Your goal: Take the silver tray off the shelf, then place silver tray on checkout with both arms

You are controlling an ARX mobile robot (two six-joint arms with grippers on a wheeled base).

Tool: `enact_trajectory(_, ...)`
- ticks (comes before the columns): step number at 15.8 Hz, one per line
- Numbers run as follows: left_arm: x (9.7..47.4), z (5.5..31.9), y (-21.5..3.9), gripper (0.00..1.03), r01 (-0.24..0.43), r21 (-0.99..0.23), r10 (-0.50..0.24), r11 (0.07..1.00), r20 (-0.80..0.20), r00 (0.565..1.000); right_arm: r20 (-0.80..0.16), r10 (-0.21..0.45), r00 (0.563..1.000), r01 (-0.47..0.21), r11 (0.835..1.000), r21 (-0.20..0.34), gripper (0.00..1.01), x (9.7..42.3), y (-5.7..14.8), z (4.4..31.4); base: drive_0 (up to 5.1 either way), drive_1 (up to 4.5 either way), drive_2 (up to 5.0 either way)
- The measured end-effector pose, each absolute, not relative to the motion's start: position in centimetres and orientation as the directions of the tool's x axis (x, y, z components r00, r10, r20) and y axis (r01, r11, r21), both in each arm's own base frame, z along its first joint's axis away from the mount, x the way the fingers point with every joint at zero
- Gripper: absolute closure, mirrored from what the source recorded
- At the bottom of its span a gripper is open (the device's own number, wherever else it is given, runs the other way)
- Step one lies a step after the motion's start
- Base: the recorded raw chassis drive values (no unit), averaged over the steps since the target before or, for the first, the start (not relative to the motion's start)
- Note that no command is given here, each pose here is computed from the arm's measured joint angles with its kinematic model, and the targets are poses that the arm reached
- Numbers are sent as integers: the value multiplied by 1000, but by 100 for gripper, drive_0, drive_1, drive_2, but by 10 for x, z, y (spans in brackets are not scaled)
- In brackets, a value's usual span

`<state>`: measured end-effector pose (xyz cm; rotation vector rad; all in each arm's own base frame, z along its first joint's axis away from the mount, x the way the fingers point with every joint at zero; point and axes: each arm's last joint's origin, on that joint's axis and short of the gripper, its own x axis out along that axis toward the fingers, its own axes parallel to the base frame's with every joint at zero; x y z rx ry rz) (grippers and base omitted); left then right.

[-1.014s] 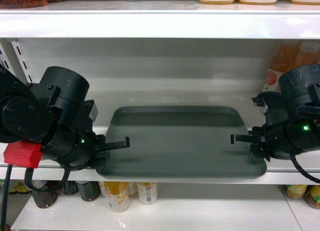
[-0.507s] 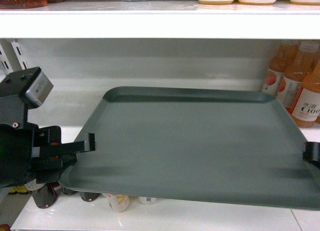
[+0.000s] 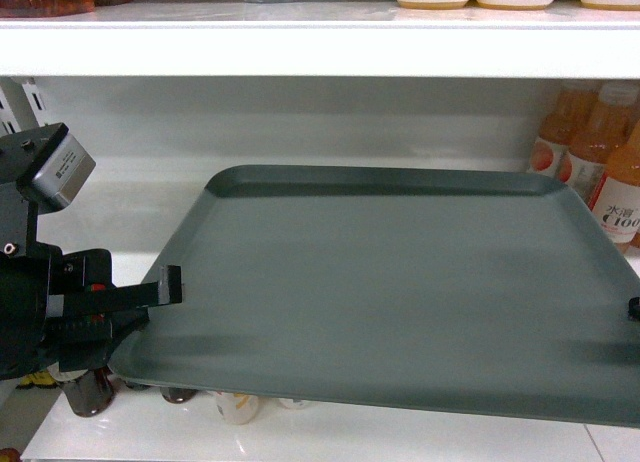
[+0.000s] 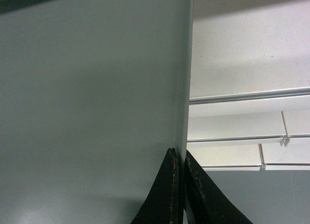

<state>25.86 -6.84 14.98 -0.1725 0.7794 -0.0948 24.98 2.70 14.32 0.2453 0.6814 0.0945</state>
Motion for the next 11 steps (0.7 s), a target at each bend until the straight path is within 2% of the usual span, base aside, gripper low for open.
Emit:
enact_trajectory(5, 259, 150, -68, 100, 19, -191, -148, 981, -690, 709, -610, 166, 775, -7, 967, 255, 98, 250, 27, 143, 0, 0, 0)
enact_trajectory(11, 259, 149, -68, 100, 18, -191, -147, 981, -691, 708, -609, 166, 776, -7, 967, 255, 98, 250, 27, 144, 11, -393, 416)
